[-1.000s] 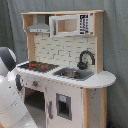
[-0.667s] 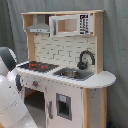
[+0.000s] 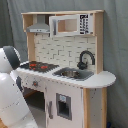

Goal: Play with the kitchen

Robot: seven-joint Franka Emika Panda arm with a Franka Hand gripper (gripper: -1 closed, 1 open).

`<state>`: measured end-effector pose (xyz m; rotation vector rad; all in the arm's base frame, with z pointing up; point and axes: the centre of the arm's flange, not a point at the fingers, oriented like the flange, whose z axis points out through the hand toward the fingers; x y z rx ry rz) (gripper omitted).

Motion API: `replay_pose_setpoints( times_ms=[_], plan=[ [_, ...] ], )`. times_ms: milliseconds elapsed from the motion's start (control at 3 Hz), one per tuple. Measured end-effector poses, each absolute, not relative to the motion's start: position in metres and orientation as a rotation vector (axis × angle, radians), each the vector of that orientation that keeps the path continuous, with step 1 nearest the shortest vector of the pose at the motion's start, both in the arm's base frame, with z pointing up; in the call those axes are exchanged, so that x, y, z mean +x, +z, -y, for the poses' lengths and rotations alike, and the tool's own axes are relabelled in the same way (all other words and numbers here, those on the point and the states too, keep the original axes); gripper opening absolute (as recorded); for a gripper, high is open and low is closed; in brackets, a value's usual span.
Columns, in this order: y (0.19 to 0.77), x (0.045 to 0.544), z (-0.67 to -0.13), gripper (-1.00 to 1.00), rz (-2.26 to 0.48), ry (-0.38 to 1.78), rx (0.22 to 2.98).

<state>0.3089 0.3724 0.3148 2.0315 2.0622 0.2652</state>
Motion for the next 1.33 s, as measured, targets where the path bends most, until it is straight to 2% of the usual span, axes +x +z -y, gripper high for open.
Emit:
replay_pose_setpoints(
  times_ms=[1333],
  plan=[
    [0.296, 0.269, -0.425, -1.0, -1.95, 0.315, 2.185]
  ],
)
